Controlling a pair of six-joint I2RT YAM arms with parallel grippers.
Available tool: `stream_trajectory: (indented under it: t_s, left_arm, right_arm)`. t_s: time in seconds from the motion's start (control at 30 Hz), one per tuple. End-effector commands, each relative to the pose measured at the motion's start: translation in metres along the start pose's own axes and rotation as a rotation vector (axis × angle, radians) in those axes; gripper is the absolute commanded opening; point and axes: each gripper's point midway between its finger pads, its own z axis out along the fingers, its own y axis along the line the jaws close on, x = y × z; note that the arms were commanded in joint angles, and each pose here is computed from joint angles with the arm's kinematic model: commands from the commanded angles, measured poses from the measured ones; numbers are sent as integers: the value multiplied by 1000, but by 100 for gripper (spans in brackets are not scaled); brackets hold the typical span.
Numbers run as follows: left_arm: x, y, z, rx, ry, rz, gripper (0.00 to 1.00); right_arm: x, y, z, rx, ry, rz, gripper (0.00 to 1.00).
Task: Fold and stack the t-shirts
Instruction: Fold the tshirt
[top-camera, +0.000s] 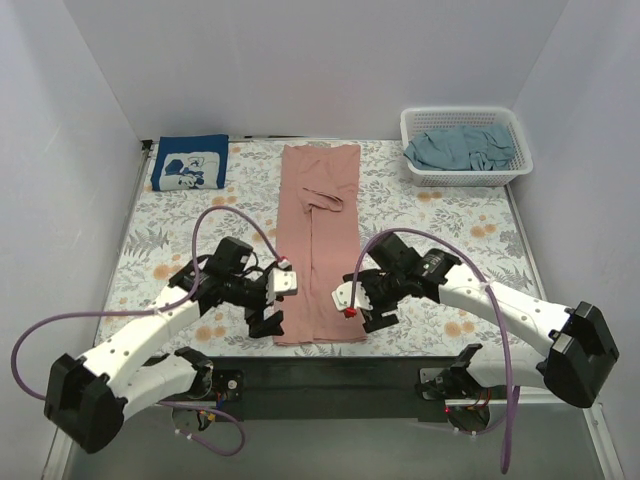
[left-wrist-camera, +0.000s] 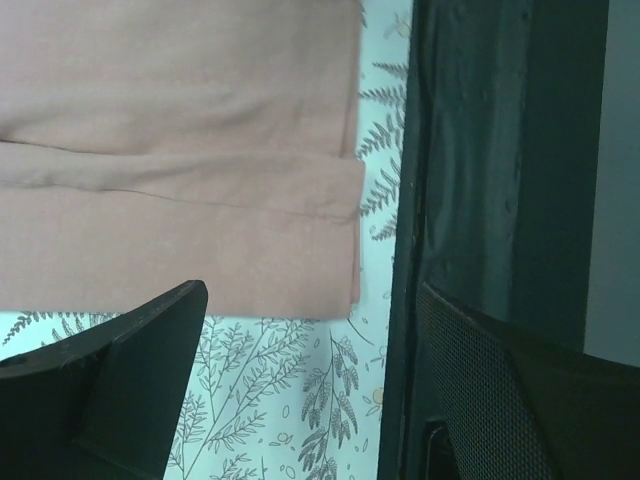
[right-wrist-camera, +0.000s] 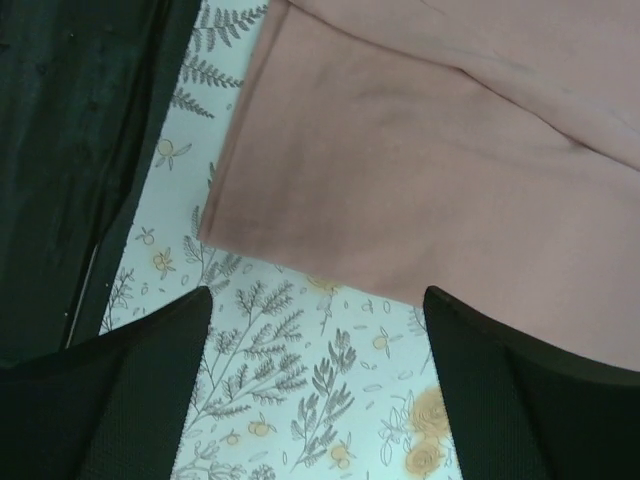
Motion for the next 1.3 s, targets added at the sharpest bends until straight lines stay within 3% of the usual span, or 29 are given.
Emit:
stream_trajectory:
  t_s: [0.0,0.17,0.3,0.43,0.8,0.97,1.07,1.2,1.27]
  left_arm:
    - [10,-10,-2,-4,-44,271,86]
    - [50,-10,14,25,44,327,64]
    - [63,-15,25,53,60,368,56]
    - [68,-19,33,64,64,430,51]
    - [84,-20,55,89,124,434,40]
    - [96,-26,57,109,148,478,24]
    - [99,-26,59,110,160,474,22]
    - [95,-27,59,105,161,475,5]
    - [88,-29,57,102,143,482,0]
  right_arm:
    - [-17,-15,6,131,-41,13,83]
    - [1,24,42,48,2,-80,62]
    - [10,43,56,13,23,-145,43]
    - [13,46,64,4,21,-140,41]
    - [35,65,81,-60,77,-182,40]
    - [52,80,89,-99,123,-200,39]
    - [57,83,92,-108,144,-205,33]
    - [60,86,91,-107,161,-215,3]
    - [57,89,89,-114,159,-220,1]
